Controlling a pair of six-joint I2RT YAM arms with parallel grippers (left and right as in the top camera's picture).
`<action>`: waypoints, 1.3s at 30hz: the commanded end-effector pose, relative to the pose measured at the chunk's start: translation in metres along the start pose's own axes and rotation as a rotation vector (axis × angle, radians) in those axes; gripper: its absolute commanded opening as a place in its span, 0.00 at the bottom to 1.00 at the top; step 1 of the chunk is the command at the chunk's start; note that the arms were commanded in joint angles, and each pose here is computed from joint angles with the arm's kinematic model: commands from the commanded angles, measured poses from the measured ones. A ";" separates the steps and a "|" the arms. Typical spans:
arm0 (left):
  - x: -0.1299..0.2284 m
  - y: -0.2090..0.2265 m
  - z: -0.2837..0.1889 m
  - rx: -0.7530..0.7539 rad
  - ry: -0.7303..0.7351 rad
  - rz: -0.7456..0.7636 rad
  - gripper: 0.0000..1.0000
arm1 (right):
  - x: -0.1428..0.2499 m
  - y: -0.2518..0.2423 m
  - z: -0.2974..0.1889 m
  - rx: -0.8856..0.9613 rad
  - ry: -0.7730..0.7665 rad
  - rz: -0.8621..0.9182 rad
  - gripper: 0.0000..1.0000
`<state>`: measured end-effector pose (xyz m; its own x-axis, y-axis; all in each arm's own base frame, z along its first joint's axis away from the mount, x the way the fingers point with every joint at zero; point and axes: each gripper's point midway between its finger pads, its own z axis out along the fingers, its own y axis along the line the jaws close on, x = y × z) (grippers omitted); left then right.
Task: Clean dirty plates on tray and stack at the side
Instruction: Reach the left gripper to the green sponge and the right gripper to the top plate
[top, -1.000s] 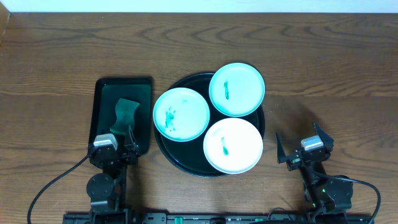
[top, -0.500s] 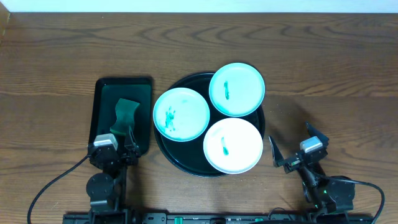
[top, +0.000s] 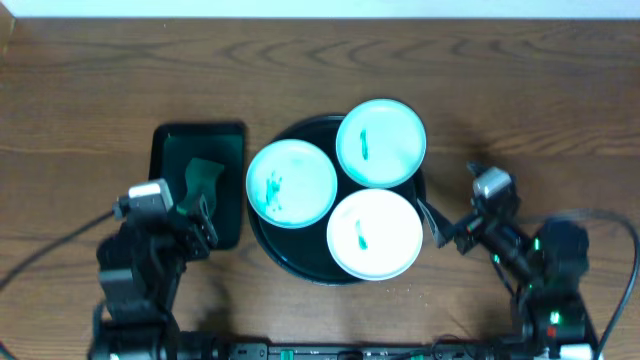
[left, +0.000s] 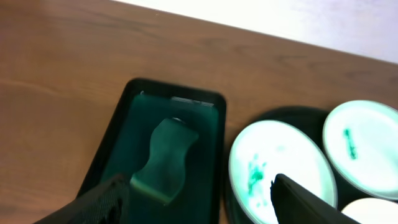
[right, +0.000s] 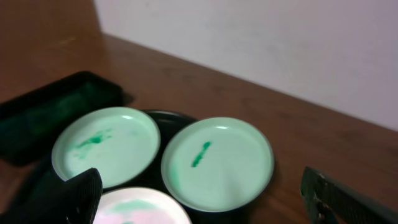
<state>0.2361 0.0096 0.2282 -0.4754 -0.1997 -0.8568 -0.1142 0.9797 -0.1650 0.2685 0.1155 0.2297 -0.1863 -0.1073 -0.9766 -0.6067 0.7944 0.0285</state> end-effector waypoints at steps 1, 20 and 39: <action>-0.022 -0.018 0.002 0.066 0.093 -0.019 0.74 | -0.034 0.014 0.012 -0.156 0.032 0.064 0.99; -0.056 -0.040 0.076 0.116 0.496 -0.082 0.74 | -0.049 -0.012 0.076 -0.247 0.583 0.355 0.99; -0.032 0.002 0.071 -0.123 0.591 -0.035 0.74 | 0.080 0.054 0.202 0.122 0.980 0.524 0.56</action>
<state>0.3155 0.0050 0.2186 -0.8762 -0.2349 -0.4207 -0.1787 0.9693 -0.1689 0.3664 0.2693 0.1301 -0.9265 -0.2328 -0.2958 -0.3336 0.8719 0.3584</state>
